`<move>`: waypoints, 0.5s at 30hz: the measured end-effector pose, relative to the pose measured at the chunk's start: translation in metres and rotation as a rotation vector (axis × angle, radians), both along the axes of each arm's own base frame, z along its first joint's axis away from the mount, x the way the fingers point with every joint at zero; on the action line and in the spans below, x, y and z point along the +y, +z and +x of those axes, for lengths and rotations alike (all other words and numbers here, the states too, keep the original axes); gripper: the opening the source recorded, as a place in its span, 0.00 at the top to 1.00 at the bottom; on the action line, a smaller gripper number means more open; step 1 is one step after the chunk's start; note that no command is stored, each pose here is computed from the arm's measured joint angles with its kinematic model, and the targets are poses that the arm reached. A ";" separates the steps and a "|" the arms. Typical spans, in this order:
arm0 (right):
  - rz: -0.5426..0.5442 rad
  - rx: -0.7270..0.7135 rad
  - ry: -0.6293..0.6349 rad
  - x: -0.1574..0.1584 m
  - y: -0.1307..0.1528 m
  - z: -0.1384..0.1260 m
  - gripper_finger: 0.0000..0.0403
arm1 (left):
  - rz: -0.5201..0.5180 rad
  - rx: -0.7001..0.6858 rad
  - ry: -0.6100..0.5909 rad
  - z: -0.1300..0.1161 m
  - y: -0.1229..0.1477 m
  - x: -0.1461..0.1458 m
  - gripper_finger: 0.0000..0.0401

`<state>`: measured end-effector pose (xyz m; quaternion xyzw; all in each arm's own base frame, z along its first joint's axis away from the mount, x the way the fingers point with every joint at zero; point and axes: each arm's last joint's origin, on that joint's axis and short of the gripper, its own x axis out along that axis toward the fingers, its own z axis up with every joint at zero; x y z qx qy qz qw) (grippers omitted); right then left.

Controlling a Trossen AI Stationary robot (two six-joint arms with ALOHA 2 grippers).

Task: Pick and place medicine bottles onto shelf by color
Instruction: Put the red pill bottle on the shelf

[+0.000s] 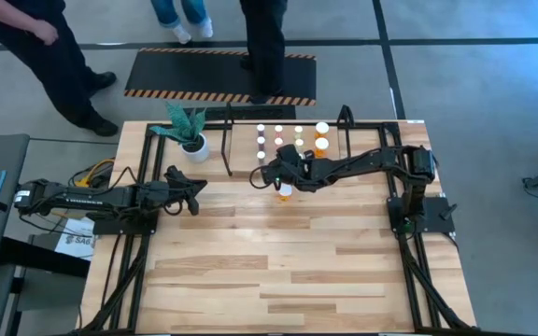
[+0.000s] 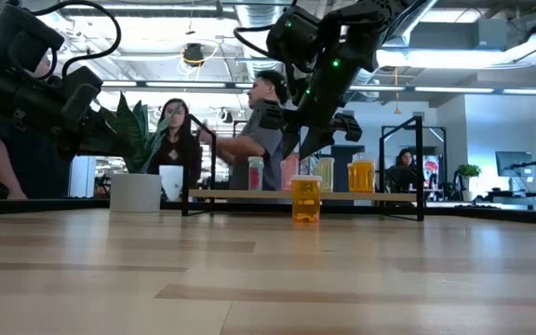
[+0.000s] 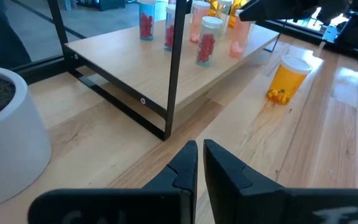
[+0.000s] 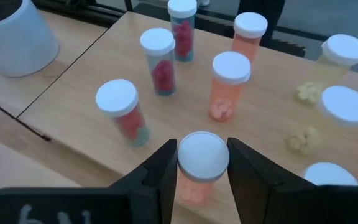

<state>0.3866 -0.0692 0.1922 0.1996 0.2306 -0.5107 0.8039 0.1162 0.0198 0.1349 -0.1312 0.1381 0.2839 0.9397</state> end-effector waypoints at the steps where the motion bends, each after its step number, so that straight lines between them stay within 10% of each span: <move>1: 0.000 0.000 0.000 0.000 0.000 0.000 0.64 | 0.000 0.000 0.000 0.000 0.000 0.000 0.97; 15: -0.052 -0.002 -0.014 -0.001 -0.017 0.011 0.64 | -0.003 -0.001 -0.007 0.000 0.000 0.000 0.97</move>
